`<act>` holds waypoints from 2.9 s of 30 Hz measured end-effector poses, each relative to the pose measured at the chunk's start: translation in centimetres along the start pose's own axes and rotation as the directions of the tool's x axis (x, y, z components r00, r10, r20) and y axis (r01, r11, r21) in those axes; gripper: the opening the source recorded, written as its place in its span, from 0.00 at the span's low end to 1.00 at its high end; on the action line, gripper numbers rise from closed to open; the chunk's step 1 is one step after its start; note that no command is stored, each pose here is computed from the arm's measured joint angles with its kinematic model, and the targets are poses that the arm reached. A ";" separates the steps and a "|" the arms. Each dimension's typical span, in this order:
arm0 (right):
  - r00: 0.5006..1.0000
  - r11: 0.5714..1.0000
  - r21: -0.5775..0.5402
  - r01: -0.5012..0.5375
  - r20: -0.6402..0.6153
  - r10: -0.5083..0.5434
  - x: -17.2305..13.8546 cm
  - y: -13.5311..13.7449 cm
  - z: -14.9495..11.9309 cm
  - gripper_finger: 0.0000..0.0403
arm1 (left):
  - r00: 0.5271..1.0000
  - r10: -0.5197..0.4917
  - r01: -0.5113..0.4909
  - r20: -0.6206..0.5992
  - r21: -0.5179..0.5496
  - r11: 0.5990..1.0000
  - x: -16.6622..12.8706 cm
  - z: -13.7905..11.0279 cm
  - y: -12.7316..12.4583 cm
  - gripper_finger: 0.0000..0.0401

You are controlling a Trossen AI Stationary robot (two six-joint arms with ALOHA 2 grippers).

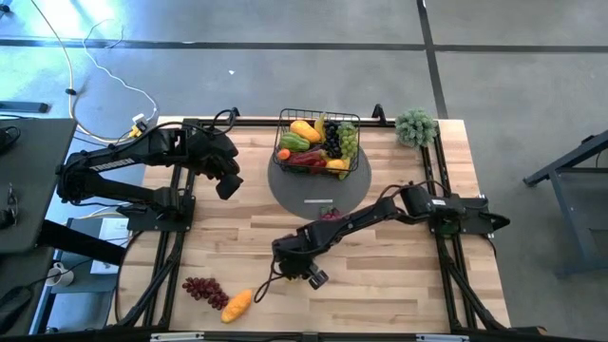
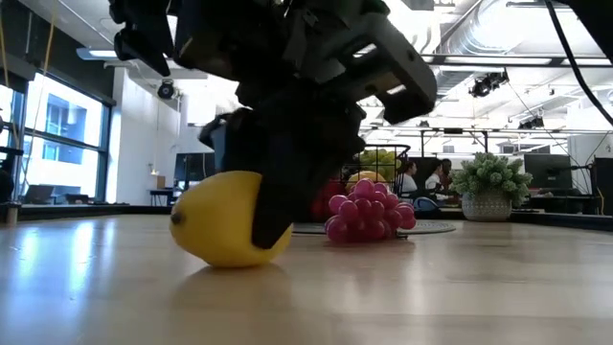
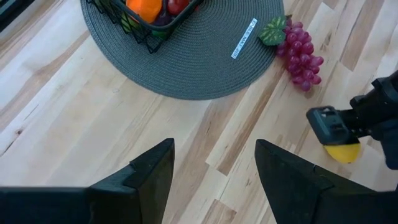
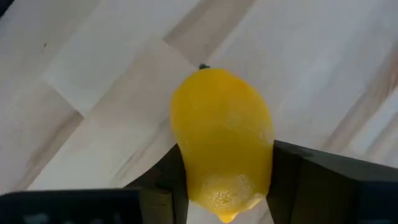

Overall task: Build produce basket
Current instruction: Put the yellow lemon into the wire basket

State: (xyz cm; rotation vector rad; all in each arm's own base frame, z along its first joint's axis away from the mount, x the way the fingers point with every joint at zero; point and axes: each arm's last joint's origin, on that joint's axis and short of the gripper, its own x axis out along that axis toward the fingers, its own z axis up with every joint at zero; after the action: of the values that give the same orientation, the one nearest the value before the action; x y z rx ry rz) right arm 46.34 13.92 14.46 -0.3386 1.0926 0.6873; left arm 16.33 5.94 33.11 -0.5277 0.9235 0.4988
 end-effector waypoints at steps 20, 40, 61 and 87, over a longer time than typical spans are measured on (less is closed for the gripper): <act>0.956 0.861 0.417 0.293 -0.137 -0.259 -6.7 -4.8 -2.5 0.30 | 1.000 -0.003 0.003 -0.001 0.026 1.000 0.0 0.0 0.0 0.53; 0.795 0.418 0.736 0.532 -0.263 -0.547 -17.3 -8.4 -5.8 0.30 | 1.000 0.030 -0.030 0.006 0.036 0.999 0.0 0.0 0.1 0.53; 0.857 0.368 0.781 0.504 -0.403 -0.321 -26.3 -12.9 -16.9 0.30 | 1.000 0.029 -0.030 0.008 0.029 0.999 0.0 0.0 0.1 0.53; 0.881 0.589 0.664 0.461 -0.423 -0.213 -24.7 -14.6 -19.1 0.63 | 0.994 -0.094 0.079 -0.053 -0.238 0.968 -0.1 -1.2 -2.4 0.53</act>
State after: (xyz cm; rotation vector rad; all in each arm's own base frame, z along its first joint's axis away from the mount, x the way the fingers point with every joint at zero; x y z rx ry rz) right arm 35.74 -16.33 27.13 0.0864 1.4583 -0.2253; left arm 17.03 3.33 33.09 -0.8010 0.9033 0.5178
